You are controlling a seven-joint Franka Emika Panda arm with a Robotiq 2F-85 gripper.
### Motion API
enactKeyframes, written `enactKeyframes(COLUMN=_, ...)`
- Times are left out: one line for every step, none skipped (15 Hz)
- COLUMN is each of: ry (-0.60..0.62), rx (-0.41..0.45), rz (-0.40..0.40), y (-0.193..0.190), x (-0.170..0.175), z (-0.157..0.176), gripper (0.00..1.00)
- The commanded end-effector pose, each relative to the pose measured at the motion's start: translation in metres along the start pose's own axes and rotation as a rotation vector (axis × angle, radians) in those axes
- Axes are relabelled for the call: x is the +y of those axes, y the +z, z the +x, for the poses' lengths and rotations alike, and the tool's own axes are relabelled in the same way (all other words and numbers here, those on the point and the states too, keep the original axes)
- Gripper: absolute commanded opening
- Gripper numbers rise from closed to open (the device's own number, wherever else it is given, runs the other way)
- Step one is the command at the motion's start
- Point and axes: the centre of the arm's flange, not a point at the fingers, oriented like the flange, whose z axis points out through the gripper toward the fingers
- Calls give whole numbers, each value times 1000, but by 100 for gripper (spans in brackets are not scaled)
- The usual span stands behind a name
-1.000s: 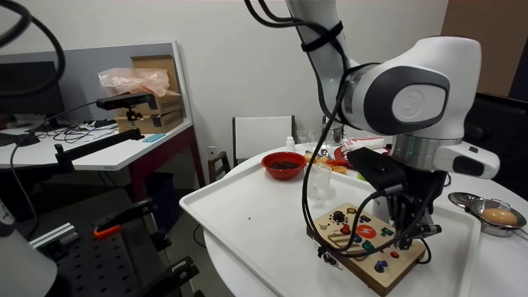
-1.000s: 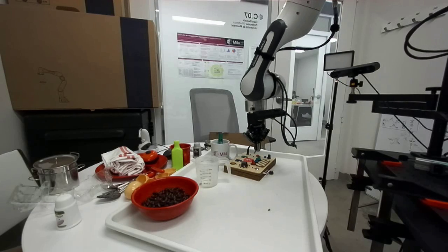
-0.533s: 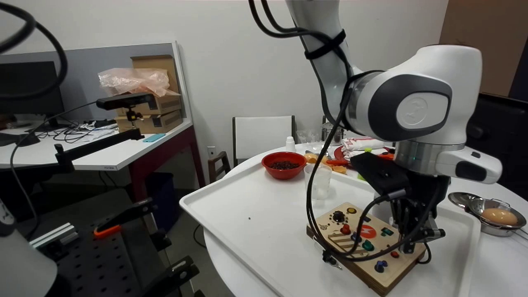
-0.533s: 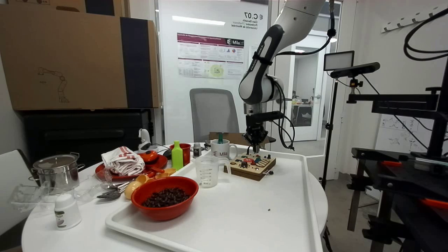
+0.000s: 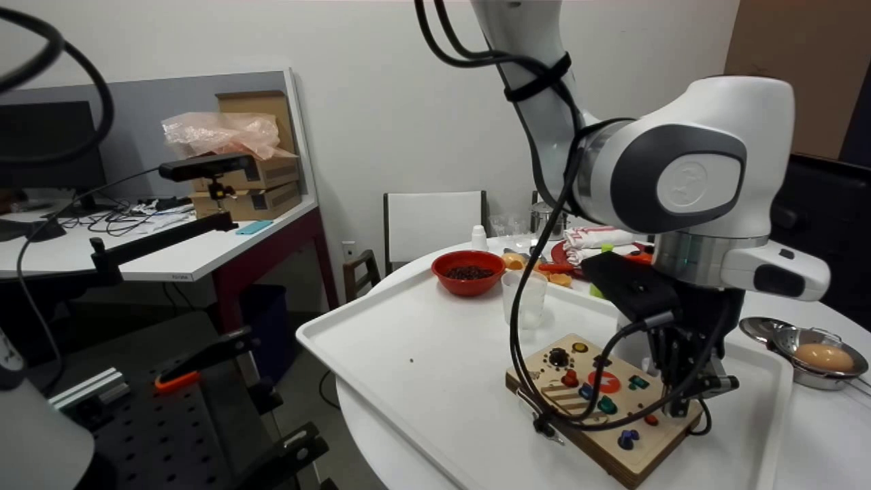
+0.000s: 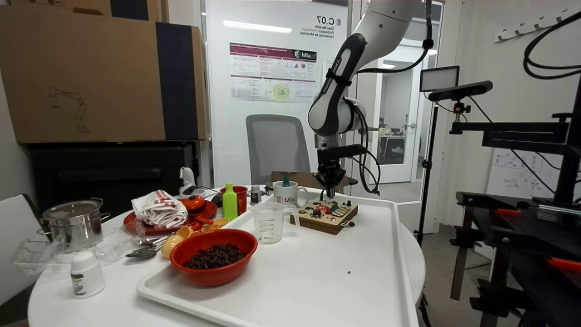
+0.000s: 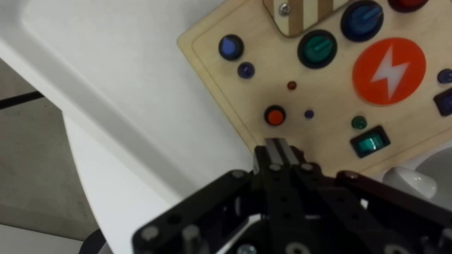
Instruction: Press the orange button on the right side of the board
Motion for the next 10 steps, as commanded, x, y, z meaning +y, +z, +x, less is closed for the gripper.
enactKeyframes(ry=11, rx=9, rz=-14, y=-13, x=-3, z=1, gripper=2)
enactKeyframes(ry=11, rx=7, rz=-18, y=-13, x=-3, z=0, gripper=2)
enactKeyframes(ry=12, rx=4, rz=-23, y=-14, x=-2, z=0, gripper=2)
enactKeyframes(ry=14, rx=-3, rz=-29, y=-14, x=0, z=-2, gripper=2)
enactKeyframes(ry=15, rx=-10, rz=-33, y=-14, x=1, z=-4, gripper=2)
enactKeyframes(ry=13, rx=-19, rz=-39, y=-15, x=2, z=-7, gripper=2)
enactKeyframes(ry=10, rx=-27, rz=-44, y=-15, x=2, z=-10, gripper=2)
enactKeyframes(ry=7, rx=-33, rz=-43, y=-15, x=2, z=-13, gripper=2)
enactKeyframes(ry=3, rx=-41, rz=-40, y=-16, x=1, z=-15, gripper=2)
enactKeyframes(ry=-2, rx=-43, rz=-37, y=-19, x=0, z=-17, gripper=2)
